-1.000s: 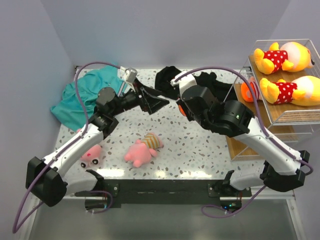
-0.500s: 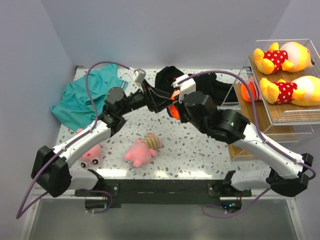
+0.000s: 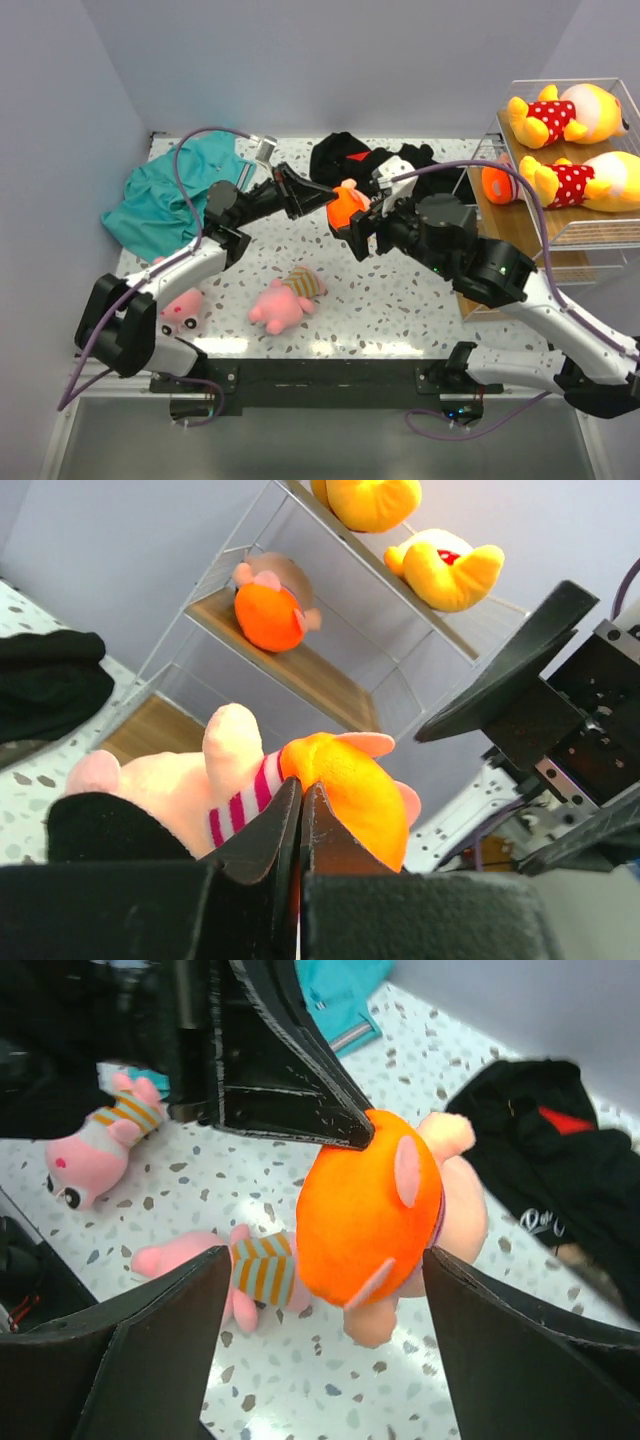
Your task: Place and organize the stuffed toys onto the shelf
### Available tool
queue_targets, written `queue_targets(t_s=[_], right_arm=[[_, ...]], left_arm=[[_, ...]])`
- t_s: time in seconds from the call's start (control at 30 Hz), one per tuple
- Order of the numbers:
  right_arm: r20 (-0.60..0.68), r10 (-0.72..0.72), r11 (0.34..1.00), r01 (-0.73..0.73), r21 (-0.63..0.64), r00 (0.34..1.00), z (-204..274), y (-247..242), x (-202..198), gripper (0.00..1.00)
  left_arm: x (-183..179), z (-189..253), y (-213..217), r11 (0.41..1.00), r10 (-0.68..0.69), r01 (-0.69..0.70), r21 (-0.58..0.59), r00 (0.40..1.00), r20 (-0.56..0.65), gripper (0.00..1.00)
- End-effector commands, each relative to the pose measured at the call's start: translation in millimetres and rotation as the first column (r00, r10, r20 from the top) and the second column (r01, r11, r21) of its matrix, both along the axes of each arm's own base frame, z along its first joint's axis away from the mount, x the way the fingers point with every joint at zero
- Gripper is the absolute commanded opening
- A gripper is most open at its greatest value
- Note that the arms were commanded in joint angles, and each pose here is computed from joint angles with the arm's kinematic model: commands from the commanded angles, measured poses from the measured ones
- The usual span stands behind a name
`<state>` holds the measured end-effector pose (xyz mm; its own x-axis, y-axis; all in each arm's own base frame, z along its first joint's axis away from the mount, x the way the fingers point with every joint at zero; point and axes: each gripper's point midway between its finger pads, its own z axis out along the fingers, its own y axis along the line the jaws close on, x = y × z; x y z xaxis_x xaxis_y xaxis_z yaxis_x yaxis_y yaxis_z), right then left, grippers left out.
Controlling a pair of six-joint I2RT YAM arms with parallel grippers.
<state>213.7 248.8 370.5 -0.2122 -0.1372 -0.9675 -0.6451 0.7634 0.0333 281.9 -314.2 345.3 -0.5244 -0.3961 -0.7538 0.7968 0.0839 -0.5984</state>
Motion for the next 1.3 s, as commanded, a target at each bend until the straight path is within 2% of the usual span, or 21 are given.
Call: queue_targets(t_s=[0.0, 0.07, 0.23, 0.4, 0.67, 0.77, 0.87, 0.9, 1.0, 1.03, 1.07, 1.13, 1.17, 1.23, 1.27], right_arm=[[0.216, 0.291, 0.956, -0.280, -0.081, 0.932, 34, 5, -31, 0.83], [0.298, 0.268, 0.960, -0.230, -0.158, 0.916, 31, -11, -24, 0.83], [0.487, 0.245, 0.967, -0.177, -0.182, 0.838, 47, -21, -18, 0.84], [0.479, 0.262, 0.955, -0.153, -0.255, 0.838, 26, 3, 6, 0.86], [0.452, 0.397, 0.917, -0.329, -0.224, 0.799, 9, 46, -3, 0.86], [0.434, 0.391, 0.919, -0.320, -0.229, 0.812, -2, 53, 4, 0.80], [0.437, 0.406, 0.912, -0.324, -0.252, 0.803, -11, 58, 7, 0.62], [0.451, 0.385, 0.921, -0.301, -0.248, 0.805, -8, 57, 11, 0.50], [0.474, 0.337, 0.939, -0.255, -0.229, 0.814, -2, 53, 18, 0.29], [0.479, 0.330, 0.942, -0.253, -0.220, 0.813, 0, 53, 18, 0.11], [0.485, 0.324, 0.945, -0.253, -0.207, 0.812, 3, 50, 15, 0.04], [0.507, 0.275, 0.961, -0.230, -0.151, 0.817, 13, 44, 16, 0.00], [0.510, 0.255, 0.967, -0.218, -0.132, 0.822, 16, 40, 15, 0.00], [0.484, 0.235, 0.972, -0.196, -0.130, 0.843, 11, 35, 16, 0.00], [0.469, 0.236, 0.971, -0.192, -0.139, 0.851, 6, 34, 17, 0.00]], left_arm=[[-22, 38, 31, 0.974, -0.167, 0.170, -0.152, 0.986, 0.031, 0.00], [-31, 49, 38, 0.961, -0.216, 0.221, -0.167, 0.975, 0.046, 0.00], [-54, 74, 46, 0.933, -0.304, 0.313, -0.178, 0.950, 0.079, 0.00], [-67, 96, 51, 0.921, -0.317, 0.331, -0.206, 0.943, 0.098, 0.00], [-79, 107, 52, 0.930, -0.288, 0.307, -0.202, 0.950, 0.117, 0.00], [-81, 105, 51, 0.928, -0.292, 0.309, -0.207, 0.950, 0.112, 0.00], [-82, 102, 49, 0.922, -0.308, 0.323, -0.216, 0.946, 0.098, 0.00], [-83, 102, 50, 0.920, -0.312, 0.326, -0.217, 0.945, 0.098, 0.00], [-83, 97, 50, 0.915, -0.323, 0.334, -0.226, 0.942, 0.087, 0.00], [-81, 95, 49, 0.917, -0.321, 0.330, -0.224, 0.944, 0.079, 0.00], [-80, 92, 49, 0.918, -0.320, 0.328, -0.221, 0.945, 0.072, 0.00], [-77, 88, 47, 0.925, -0.311, 0.317, -0.208, 0.948, 0.060, 0.00], [-75, 86, 47, 0.930, -0.304, 0.310, -0.200, 0.951, 0.059, 0.16], [-64, 80, 43, 0.949, -0.267, 0.269, -0.163, 0.963, 0.033, 0.37], [-58, 78, 43, 0.960, -0.239, 0.241, -0.141, 0.971, 0.027, 0.53]])
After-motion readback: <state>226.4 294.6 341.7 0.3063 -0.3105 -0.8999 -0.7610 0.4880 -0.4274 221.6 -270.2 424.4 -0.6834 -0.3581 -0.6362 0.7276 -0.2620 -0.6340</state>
